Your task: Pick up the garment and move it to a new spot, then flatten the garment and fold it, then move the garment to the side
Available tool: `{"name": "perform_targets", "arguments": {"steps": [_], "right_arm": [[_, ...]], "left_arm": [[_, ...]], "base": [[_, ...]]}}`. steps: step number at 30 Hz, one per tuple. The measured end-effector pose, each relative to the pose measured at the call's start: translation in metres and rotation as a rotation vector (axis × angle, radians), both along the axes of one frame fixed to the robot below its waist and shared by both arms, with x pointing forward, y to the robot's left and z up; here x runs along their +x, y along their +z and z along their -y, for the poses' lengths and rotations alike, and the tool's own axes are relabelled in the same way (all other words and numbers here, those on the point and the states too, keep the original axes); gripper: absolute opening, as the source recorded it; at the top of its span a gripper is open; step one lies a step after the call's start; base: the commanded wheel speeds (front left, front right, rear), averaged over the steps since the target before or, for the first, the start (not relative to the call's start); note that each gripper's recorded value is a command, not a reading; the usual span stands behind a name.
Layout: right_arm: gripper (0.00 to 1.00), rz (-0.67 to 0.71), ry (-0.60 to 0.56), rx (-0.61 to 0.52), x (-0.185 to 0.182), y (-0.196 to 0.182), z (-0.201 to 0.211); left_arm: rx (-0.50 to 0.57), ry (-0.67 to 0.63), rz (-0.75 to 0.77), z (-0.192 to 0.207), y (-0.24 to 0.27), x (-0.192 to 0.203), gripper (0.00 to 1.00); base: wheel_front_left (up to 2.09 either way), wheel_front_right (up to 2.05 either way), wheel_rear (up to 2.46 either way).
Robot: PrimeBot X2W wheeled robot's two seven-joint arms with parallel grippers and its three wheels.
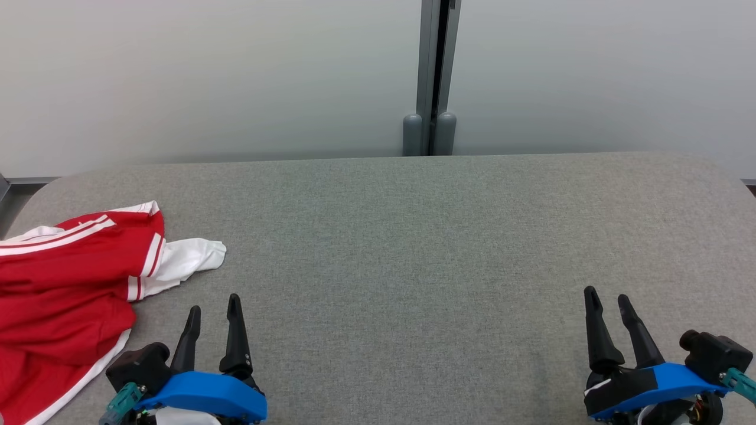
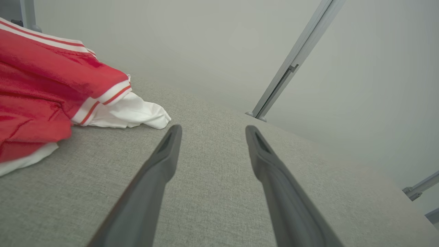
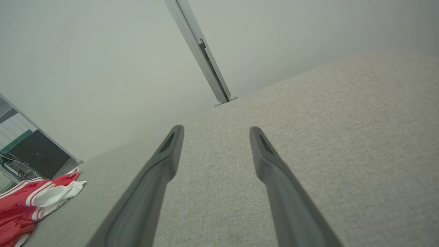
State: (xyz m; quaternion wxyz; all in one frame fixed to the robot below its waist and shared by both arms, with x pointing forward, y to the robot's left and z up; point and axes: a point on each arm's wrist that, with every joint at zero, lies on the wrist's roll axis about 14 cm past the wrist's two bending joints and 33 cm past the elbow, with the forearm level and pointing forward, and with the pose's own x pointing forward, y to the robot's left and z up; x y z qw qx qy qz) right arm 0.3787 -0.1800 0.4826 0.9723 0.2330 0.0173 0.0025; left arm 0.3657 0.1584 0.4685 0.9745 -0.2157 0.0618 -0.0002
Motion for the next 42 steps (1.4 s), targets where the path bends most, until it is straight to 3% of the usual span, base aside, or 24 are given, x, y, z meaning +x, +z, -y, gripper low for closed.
{"name": "perform_targets", "arguments": {"steps": [42], "right_arm": [[1.00,0.026,0.063,-0.267,-0.004,0.000,-0.010]], "left_arm": [[0.280,-0.054,0.044,0.009,0.003,-0.010,1.00]], "base": [[0.00,0.00,0.00]]}}
